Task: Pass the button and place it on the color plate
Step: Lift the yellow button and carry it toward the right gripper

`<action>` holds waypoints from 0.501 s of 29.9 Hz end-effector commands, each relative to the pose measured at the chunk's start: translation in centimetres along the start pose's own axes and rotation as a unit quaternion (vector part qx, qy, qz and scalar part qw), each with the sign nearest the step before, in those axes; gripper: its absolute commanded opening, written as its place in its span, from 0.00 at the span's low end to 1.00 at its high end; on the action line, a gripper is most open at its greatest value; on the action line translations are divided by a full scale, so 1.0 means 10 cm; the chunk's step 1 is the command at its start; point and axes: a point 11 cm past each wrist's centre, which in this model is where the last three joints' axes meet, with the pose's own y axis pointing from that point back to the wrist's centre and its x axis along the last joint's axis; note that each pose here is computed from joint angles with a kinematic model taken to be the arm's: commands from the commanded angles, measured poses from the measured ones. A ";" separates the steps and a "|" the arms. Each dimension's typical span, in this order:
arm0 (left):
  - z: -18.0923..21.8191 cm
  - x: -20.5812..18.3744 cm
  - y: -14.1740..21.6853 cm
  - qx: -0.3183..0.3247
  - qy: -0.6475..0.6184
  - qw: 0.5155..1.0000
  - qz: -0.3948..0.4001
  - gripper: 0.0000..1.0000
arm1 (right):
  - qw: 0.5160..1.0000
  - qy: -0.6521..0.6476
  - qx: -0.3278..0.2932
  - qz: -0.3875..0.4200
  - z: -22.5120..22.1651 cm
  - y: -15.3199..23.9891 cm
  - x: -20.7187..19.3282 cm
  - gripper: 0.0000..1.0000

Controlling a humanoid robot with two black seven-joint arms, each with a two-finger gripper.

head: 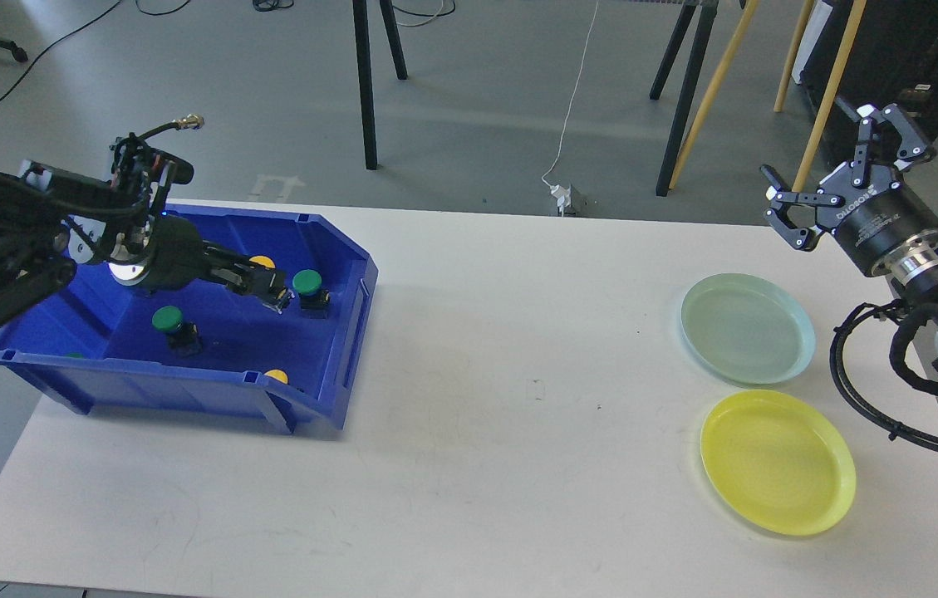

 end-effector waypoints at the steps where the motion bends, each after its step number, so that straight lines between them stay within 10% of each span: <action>1: 0.19 0.28 0.46 -0.064 0.050 0.993 0.087 0.02 | 1.000 0.009 -0.023 -0.004 0.09 0.00 -0.02 1.00; 7: 0.87 0.81 0.64 -0.299 0.254 0.896 0.211 0.03 | 0.999 0.032 -0.029 -0.030 -0.02 0.07 -0.14 1.00; 15: 2.01 0.84 -0.36 -0.472 0.385 0.781 0.137 0.03 | 0.990 0.108 0.007 -0.088 -0.25 0.25 -0.67 1.00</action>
